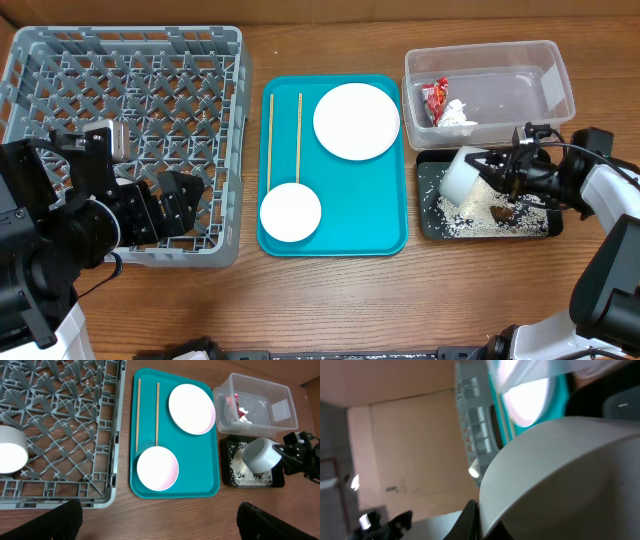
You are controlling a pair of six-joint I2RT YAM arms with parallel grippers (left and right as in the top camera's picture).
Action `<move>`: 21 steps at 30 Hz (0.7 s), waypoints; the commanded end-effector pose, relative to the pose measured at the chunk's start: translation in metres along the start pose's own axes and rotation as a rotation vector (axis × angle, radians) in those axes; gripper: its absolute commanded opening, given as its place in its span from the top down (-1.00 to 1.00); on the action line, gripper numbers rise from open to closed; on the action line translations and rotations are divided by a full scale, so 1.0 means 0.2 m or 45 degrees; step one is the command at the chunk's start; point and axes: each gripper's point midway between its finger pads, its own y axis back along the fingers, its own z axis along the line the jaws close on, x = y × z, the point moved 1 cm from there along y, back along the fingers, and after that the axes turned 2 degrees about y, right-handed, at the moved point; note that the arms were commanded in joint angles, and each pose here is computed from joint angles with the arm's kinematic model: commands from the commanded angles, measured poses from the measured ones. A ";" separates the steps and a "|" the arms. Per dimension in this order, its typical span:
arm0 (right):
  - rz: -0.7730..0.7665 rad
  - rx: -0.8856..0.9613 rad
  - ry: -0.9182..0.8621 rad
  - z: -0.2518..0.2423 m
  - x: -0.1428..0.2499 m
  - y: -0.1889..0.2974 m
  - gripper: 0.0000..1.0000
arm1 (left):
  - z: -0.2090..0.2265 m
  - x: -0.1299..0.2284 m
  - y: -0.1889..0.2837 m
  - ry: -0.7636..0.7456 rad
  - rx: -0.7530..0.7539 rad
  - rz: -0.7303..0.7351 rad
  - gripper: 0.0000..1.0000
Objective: Sort waste into correct bins and load items into the dishwasher
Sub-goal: 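Return the emptied bowl to the teal tray with the right gripper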
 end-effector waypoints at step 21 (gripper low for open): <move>0.400 1.150 0.840 0.13 0.54 -0.66 0.92 | -0.02 -0.01 0.02 -0.043 0.012 -0.016 -1.00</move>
